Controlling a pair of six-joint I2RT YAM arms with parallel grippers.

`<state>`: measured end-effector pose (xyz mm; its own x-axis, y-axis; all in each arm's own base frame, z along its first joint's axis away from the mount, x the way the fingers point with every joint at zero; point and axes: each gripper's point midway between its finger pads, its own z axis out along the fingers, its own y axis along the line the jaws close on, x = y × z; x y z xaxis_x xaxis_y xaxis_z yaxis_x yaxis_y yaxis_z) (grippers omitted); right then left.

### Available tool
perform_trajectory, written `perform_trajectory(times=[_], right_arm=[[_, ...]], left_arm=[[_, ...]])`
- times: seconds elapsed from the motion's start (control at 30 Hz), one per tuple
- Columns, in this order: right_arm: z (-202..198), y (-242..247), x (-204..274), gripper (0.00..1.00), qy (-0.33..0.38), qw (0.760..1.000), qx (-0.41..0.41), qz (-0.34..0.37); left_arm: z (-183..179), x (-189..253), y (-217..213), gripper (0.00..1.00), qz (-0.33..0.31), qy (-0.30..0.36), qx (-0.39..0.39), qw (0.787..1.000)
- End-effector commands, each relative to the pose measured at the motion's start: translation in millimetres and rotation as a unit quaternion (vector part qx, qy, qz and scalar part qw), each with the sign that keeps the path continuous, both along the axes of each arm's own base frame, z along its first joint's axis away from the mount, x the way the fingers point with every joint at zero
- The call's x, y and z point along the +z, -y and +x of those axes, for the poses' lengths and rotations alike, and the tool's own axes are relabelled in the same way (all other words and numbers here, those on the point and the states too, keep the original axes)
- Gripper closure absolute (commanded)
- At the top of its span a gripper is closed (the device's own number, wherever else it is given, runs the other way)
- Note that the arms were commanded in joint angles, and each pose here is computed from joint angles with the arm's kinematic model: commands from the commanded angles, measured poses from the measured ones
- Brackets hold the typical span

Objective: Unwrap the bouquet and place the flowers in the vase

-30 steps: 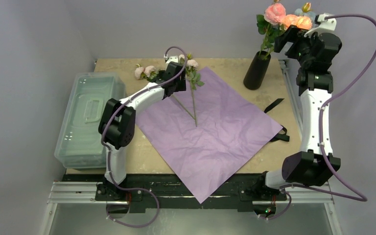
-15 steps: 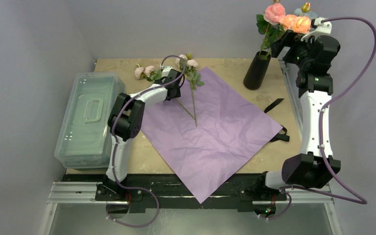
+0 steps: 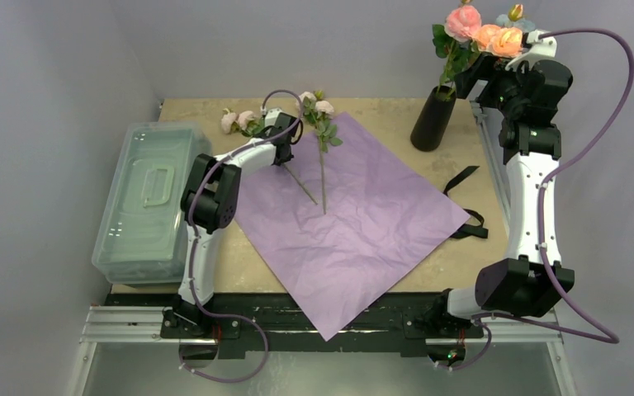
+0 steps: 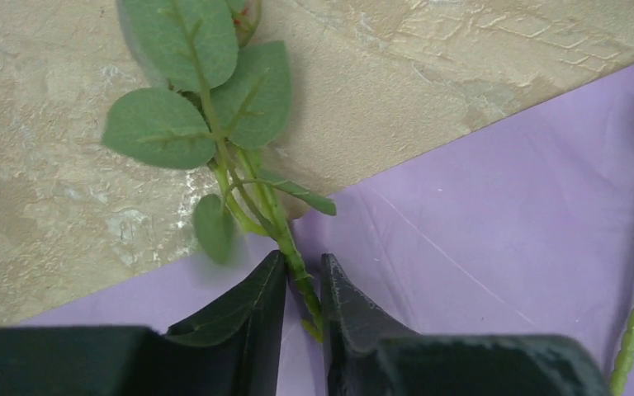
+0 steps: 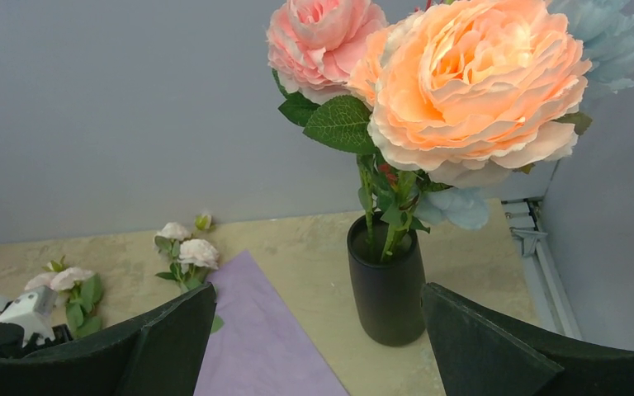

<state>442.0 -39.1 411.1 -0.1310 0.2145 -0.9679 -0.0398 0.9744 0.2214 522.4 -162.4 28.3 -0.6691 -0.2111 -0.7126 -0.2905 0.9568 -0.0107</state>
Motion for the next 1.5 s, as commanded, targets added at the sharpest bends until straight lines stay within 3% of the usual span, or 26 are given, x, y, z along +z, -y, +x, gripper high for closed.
perform_trajectory(times=[0.0, 0.2, 0.57, 0.87, 1.1, 1.47], right_arm=[[-4.5, -5.0, 9.9, 0.02, 0.014, 1.0, 0.015, -0.006], [-9.0, -19.2, 9.0, 0.02, 0.012, 0.999, 0.051, 0.01], [-22.6, -64.3, 7.5, 0.02, 0.007, 0.983, 0.173, 0.06], [-44.2, -127.2, -0.8, 0.02, -0.016, 0.957, 0.274, 0.091], [-57.8, -169.8, 0.3, 0.02, -0.025, 0.936, 0.334, 0.106], [-65.6, -225.8, 38.7, 0.02, 0.001, 0.886, 0.436, 0.156]], left_arm=[[10.3, 35.9, -10.0, 0.86, -0.019, 0.027, 0.014, 0.999], [15.3, 78.1, -10.6, 1.0, -0.034, 0.065, 0.008, 0.997], [14.9, 162.7, 1.1, 1.0, -0.094, 0.156, -0.054, 0.982], [-11.9, 244.8, 31.1, 1.0, -0.142, 0.283, -0.185, 0.93], [-47.7, 304.5, 69.2, 1.0, -0.222, 0.365, -0.293, 0.855], [-128.9, 398.2, 151.0, 1.0, -0.357, 0.434, -0.491, 0.666]])
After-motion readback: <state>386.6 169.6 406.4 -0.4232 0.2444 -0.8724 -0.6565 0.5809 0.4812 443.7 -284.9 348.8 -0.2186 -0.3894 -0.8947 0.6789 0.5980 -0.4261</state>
